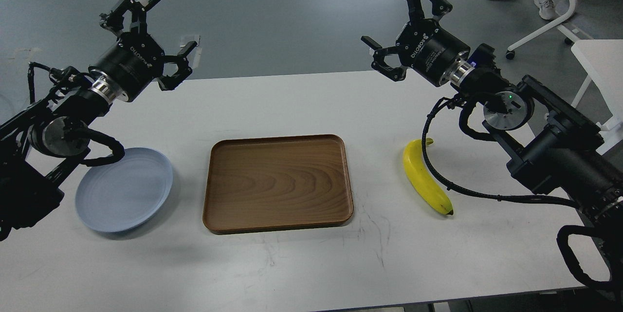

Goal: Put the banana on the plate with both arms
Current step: 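Lower the left gripper toward the edge of the light blue plate, then grasp the rim of the light blue plate with the left gripper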

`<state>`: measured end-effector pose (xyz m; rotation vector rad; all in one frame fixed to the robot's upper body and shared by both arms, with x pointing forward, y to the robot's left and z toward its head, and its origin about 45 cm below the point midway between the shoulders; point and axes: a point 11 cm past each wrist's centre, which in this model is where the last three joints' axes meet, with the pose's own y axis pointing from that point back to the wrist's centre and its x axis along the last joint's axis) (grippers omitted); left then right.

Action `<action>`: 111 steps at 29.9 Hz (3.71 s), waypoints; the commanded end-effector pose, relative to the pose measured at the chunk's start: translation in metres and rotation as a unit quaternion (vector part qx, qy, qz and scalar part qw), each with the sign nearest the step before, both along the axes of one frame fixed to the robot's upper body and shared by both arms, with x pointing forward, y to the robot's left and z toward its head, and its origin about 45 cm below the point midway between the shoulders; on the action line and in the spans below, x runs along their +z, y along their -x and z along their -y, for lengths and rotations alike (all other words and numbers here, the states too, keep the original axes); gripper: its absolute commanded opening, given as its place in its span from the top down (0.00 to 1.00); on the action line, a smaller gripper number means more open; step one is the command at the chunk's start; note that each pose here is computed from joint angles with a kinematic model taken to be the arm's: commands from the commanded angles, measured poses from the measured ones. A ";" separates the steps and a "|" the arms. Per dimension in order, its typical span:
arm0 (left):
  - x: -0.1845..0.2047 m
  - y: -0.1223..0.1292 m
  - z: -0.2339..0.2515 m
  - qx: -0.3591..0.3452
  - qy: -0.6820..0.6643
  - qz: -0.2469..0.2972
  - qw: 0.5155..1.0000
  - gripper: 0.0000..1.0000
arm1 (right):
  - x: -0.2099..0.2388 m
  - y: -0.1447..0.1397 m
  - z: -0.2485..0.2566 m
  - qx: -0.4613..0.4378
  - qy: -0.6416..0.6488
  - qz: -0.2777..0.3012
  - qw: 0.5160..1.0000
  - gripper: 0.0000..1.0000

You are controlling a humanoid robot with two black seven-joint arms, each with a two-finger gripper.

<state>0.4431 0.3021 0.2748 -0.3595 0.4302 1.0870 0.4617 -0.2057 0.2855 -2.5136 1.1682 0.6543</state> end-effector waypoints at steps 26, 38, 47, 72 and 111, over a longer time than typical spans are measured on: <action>-0.014 0.007 0.003 -0.004 0.011 -0.009 1.000 0.02 | -0.026 0.007 0.019 -0.027 0.008 -0.032 0.999 0.00; -0.017 0.008 0.005 -0.005 0.014 -0.013 1.000 0.02 | -0.027 0.008 0.021 -0.029 0.010 -0.033 0.999 0.00; -0.025 0.011 0.008 -0.007 0.018 -0.021 1.000 0.02 | -0.027 0.008 0.022 -0.029 0.011 -0.033 0.999 0.00; -0.039 -0.002 -0.004 0.052 -0.226 0.015 0.973 0.02 | -0.033 0.011 0.022 -0.028 0.012 -0.041 0.999 0.00; -0.171 0.185 -0.185 -0.060 -0.793 0.048 0.604 0.04 | -0.022 0.006 0.040 -0.047 0.010 -0.028 0.998 0.00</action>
